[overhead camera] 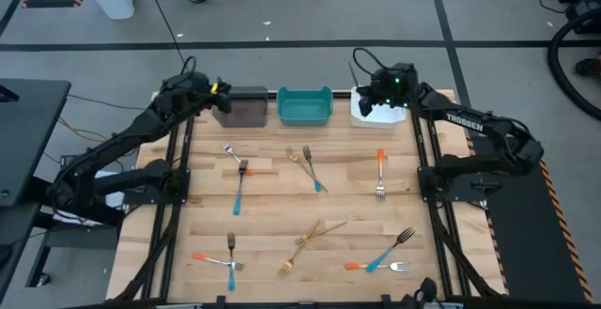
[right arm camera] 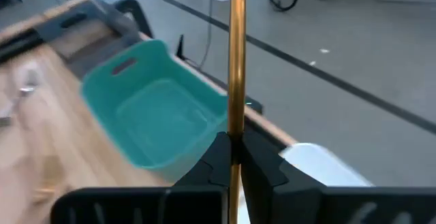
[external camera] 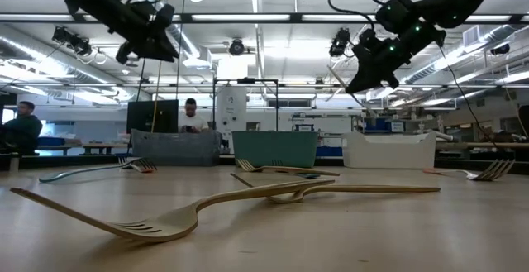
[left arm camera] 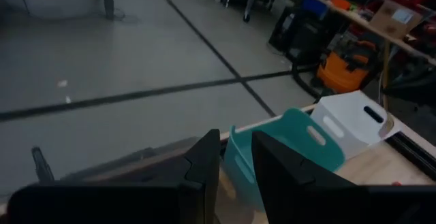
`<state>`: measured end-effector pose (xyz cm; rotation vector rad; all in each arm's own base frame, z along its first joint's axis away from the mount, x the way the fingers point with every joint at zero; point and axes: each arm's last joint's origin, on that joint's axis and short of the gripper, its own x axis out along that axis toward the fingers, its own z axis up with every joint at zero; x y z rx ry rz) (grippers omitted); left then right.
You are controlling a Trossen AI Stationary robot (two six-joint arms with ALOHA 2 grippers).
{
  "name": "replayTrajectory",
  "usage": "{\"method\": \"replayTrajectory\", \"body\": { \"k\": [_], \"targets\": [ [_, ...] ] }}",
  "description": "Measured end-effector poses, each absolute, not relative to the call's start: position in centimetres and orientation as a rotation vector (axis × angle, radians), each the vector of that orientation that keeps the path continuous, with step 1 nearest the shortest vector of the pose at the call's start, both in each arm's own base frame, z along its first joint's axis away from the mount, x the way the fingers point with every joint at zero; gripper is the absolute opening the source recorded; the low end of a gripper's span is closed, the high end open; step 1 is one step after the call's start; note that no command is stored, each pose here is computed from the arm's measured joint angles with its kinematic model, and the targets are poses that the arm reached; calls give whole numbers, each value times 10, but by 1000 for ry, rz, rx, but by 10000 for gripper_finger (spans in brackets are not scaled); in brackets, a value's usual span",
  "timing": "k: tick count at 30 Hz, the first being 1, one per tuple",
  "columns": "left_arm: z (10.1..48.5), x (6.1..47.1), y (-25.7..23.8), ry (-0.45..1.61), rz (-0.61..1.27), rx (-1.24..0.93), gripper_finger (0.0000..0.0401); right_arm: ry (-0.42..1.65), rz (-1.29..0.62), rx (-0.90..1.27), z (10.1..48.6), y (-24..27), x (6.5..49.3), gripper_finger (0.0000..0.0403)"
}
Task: Sort silverware by color (type)
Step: Put the top right gold fork into the white bin
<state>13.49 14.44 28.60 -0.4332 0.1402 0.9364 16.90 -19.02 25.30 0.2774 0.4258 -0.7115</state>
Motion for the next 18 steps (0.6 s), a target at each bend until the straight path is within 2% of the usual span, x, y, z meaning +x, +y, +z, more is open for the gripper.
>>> {"method": "replayTrajectory", "body": {
  "k": [4, 12, 18],
  "targets": [
    [279, 143, 153, 155, 941, -454, 96, 489, -761, 193, 251, -200, 155, 19],
    [274, 154, 164, 166, 917, -346, 96, 720, -818, 71, 233, -208, 144, 22],
    [280, 157, 167, 109, 906, -286, 96, 827, -822, 111, 210, -217, 150, 33]
  ]
}}
